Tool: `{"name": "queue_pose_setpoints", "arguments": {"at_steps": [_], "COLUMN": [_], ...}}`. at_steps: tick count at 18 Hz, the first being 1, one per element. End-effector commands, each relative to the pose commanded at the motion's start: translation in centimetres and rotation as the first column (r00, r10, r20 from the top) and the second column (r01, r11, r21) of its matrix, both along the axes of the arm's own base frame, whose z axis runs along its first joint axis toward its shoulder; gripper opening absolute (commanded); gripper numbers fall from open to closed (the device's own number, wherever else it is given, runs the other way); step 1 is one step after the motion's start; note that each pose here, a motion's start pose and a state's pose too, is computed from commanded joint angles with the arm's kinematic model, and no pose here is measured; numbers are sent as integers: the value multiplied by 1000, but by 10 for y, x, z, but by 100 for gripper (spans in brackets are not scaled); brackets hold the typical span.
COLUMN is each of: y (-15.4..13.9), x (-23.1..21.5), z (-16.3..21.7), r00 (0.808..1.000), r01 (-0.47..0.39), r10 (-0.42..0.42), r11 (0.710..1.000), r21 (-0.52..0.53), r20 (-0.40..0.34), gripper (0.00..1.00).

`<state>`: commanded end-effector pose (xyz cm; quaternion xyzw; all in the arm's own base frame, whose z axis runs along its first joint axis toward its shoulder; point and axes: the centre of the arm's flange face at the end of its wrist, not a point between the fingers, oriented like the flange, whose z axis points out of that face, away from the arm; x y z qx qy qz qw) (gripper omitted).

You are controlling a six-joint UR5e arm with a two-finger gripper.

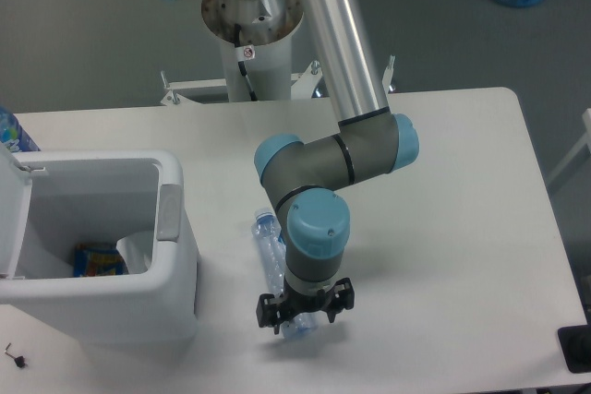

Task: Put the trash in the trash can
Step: 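Close the gripper around the bottle's end and lift it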

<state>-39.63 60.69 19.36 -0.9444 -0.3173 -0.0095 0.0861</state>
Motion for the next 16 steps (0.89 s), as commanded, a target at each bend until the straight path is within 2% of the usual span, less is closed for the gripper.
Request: {"name": "queue_pose_setpoints", "arguments": {"at_steps": [11,16], "y": [6,6], "x": [3,3], "z": [-13,-13], "r00": [1000,1000], "r01": [9,7], "r10": [-9,-8], "r11": [999,999], "r21": [-34,-34], "r20": [-15,-15], "gripper": [100,93]}}
